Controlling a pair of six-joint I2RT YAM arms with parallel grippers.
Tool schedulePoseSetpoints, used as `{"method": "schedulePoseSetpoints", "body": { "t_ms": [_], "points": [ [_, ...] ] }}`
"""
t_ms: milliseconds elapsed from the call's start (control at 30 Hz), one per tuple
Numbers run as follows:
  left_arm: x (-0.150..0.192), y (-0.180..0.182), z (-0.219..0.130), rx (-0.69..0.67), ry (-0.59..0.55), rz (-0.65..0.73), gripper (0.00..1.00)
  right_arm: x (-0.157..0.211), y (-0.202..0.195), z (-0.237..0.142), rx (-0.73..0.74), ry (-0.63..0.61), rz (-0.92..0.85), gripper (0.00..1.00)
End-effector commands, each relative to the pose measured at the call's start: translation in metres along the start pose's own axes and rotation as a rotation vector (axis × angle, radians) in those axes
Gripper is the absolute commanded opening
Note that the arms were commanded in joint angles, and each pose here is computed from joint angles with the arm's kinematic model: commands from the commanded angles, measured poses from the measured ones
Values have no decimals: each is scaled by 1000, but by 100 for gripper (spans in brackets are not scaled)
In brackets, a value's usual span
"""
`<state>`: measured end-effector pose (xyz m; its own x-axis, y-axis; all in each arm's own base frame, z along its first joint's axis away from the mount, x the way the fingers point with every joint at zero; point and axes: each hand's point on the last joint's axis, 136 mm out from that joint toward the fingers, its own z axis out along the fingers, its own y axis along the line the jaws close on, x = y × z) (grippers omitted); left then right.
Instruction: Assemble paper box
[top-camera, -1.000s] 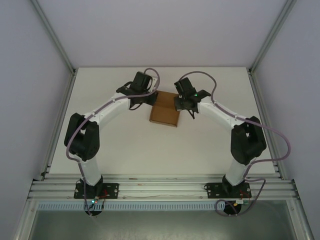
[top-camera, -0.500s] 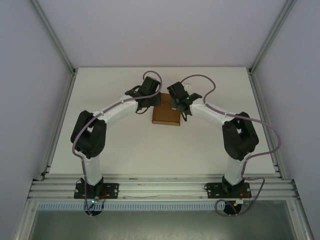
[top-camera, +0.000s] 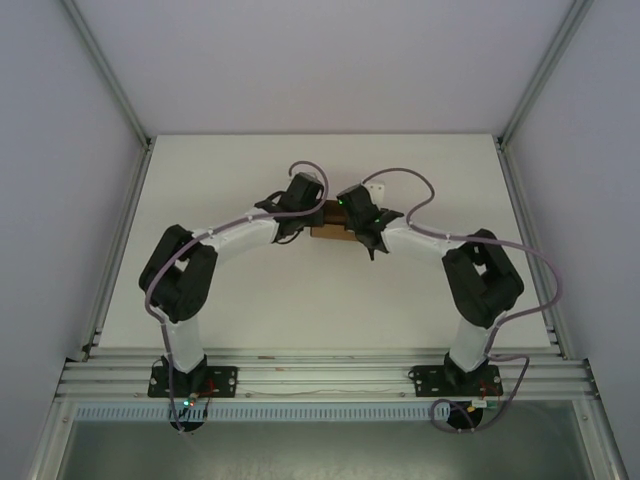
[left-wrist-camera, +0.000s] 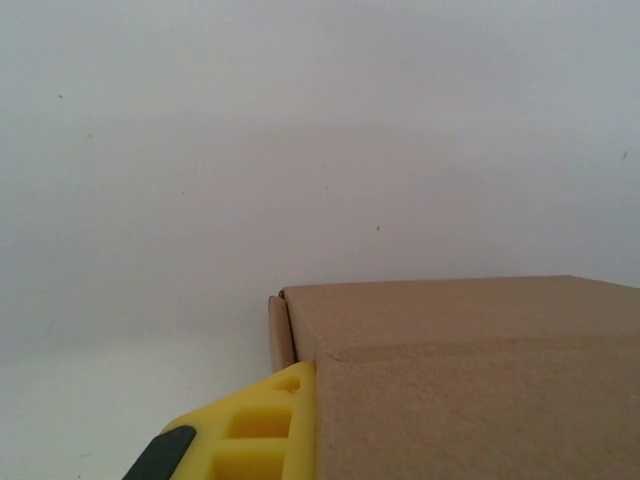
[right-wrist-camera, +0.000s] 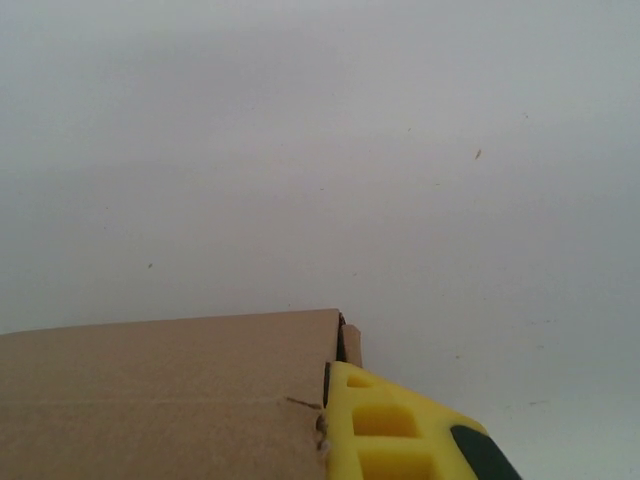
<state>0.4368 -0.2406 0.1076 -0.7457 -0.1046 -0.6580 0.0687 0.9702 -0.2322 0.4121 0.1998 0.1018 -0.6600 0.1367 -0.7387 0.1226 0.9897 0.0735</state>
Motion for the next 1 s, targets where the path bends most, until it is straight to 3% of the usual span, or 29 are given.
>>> {"method": "schedulePoseSetpoints", "body": {
  "t_ms": [0,67,100,300,533,800,967],
  "points": [
    [23,2,-1,2,38,0,0,-18,9,-12,-47,-105,34,0],
    [27,3,-4,3,42,2,1,-14,10,-14,-51,-118,2,0],
    [27,3,-8,9,43,6,7,-11,12,-15,-58,-123,-21,0],
    [17,-9,-36,93,2,1,44,2,7,-21,-36,-176,-132,0],
    [15,-3,-72,106,-13,-26,97,18,-1,-21,-34,-202,-186,0],
    [-12,29,-105,-39,-58,-154,100,19,7,-28,-73,-251,-225,2],
    [-20,42,-74,-18,15,-236,100,21,12,-29,-86,-263,-251,4]
  ]
}}
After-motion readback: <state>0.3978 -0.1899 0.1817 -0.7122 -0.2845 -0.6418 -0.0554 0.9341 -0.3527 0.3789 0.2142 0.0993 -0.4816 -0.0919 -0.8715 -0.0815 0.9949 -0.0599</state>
